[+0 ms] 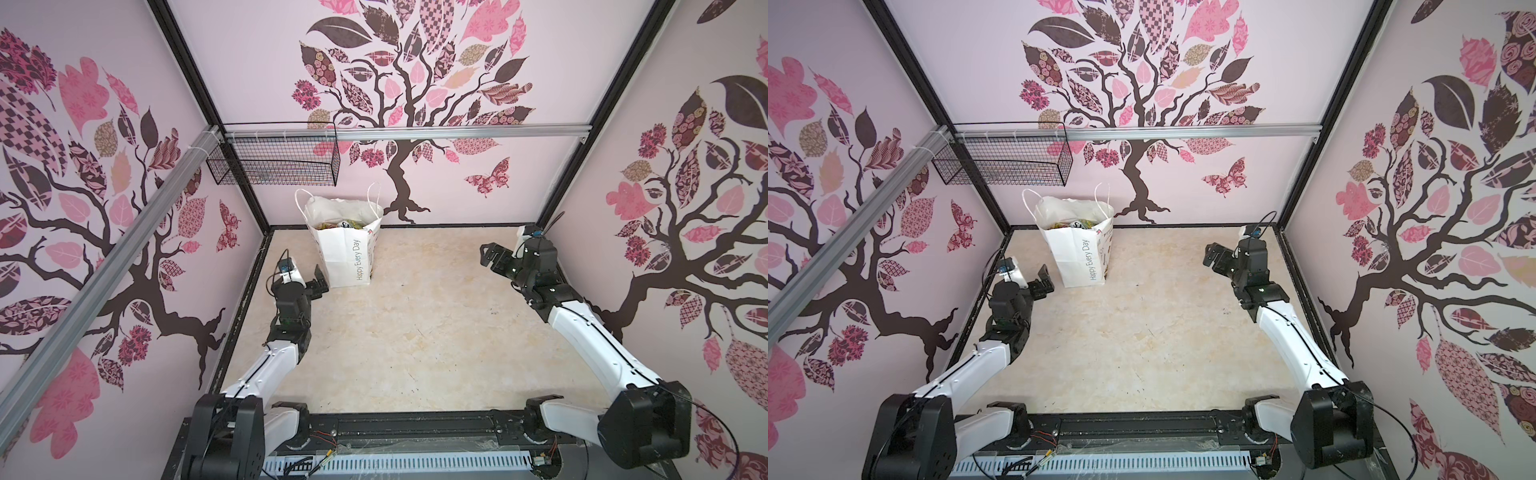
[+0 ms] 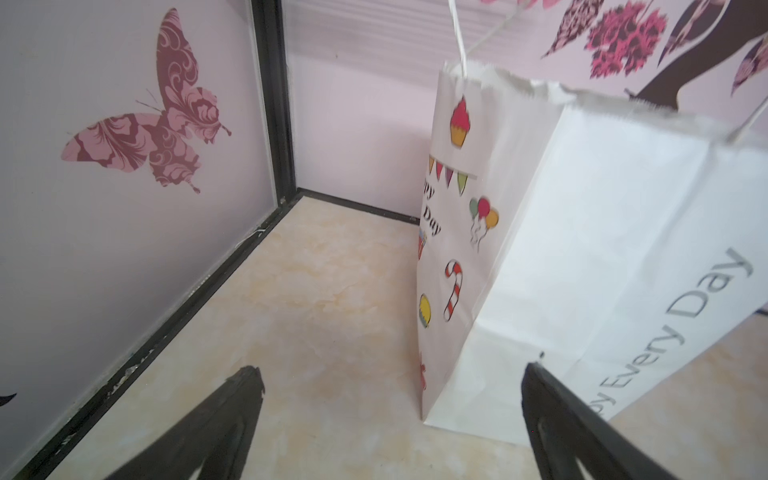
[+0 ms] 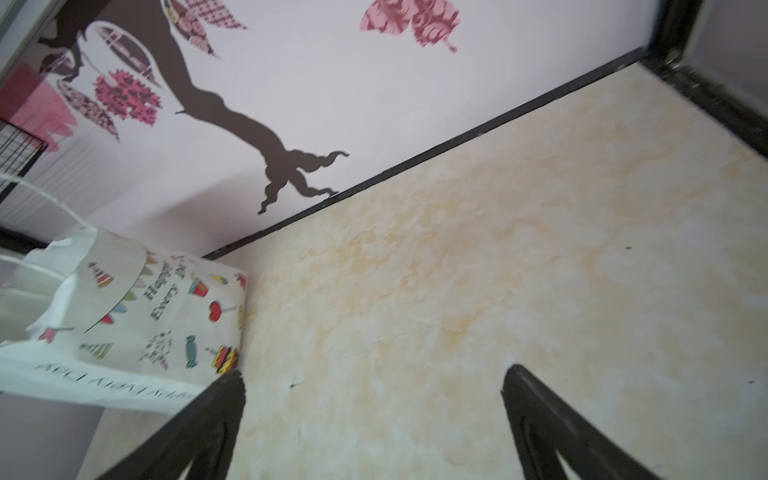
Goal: Take the snacks out of the paper bag
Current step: 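Raise both arms and reach toward the paper bag from either side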
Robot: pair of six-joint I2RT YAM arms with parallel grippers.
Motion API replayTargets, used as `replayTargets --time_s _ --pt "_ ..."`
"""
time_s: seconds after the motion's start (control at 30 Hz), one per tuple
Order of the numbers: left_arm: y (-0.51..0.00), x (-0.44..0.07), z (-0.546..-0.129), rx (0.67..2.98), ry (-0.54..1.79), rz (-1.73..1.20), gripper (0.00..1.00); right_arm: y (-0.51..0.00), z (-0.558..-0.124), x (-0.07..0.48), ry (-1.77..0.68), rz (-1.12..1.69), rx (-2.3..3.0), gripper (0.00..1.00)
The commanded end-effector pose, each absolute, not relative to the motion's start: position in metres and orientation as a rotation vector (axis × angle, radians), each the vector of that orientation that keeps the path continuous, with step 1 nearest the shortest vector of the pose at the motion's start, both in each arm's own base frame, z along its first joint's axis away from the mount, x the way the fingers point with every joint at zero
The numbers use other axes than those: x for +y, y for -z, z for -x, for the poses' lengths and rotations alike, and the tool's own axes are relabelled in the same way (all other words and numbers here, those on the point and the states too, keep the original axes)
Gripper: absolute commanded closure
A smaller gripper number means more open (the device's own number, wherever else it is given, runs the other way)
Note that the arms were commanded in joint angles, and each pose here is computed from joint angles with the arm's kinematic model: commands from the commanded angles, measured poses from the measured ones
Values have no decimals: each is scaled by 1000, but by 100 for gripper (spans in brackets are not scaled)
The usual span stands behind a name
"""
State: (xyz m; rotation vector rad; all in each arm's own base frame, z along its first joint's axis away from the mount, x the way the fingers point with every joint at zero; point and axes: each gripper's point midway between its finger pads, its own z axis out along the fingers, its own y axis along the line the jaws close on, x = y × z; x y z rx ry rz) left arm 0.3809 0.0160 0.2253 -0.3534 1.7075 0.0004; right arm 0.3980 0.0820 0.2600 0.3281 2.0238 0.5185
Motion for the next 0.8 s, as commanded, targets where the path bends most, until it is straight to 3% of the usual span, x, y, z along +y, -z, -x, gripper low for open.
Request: replayTargets --time_s 0.0,0.1,0.23,0.43,0.77 --pt "-246 14 -372 1765 167 587 1 -250 -380 116 -607 -284 2189 0" --pt "-275 -10 -372 1805 391 643 2 -271 -379 140 -623 -239 2144 1" --pt "-300 -34 -377 1944 505 617 6 -288 -380 184 -705 -185 2097 2" --pt "-332 -19 -400 2016 413 614 15 -302 -397 249 -694 -141 2141 0" --pt "-318 18 -469 2192 248 568 21 -306 -475 321 -665 -78 2116 3"
